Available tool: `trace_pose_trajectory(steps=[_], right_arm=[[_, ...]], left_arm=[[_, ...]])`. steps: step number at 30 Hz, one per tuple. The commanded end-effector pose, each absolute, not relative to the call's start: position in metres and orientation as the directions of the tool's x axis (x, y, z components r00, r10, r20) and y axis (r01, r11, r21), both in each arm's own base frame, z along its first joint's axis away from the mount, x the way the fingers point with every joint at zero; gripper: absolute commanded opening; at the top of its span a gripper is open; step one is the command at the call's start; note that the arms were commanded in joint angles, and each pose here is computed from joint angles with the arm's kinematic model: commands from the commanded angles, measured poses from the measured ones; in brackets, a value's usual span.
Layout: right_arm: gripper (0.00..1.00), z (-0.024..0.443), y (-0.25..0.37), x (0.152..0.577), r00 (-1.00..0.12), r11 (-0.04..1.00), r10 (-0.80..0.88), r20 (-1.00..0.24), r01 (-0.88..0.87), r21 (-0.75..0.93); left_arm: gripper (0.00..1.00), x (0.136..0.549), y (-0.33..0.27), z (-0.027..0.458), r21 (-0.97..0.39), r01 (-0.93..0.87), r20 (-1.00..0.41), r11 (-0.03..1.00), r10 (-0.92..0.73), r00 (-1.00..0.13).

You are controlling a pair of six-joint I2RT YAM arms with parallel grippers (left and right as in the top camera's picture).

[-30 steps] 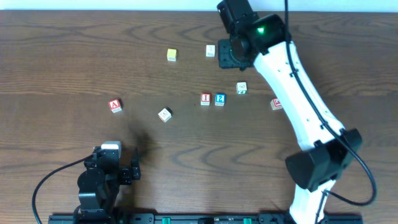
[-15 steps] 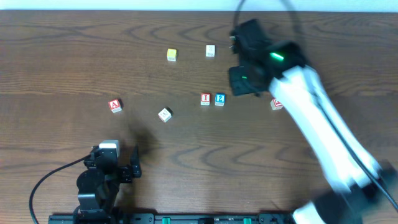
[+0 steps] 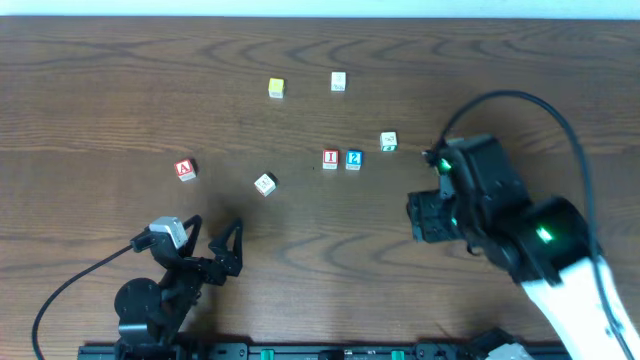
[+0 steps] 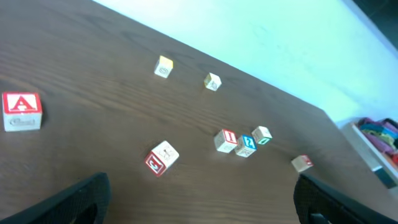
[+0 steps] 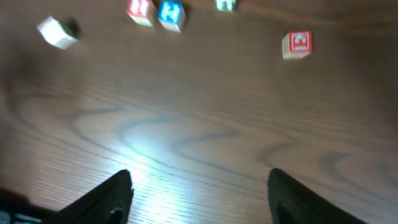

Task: Spell out Ai2
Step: 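Withdraw the right gripper and move the left gripper toward the red A block, then grasp the red A block with the left gripper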

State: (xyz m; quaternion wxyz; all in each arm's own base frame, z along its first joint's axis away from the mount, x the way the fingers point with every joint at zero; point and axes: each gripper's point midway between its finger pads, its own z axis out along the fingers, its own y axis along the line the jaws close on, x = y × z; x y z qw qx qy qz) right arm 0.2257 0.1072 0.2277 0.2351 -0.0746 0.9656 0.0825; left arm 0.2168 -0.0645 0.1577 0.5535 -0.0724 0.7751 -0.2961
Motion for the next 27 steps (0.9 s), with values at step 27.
trace_pose_trajectory(steps=[27], right_arm=[[0.96,0.237,0.096,0.291,-0.809,0.992,0.013,-0.587,-0.061,0.107]], left_arm=[[0.95,0.365,0.024,0.119,-0.011,-0.296,-0.425,0.955,-0.272,-0.863]])
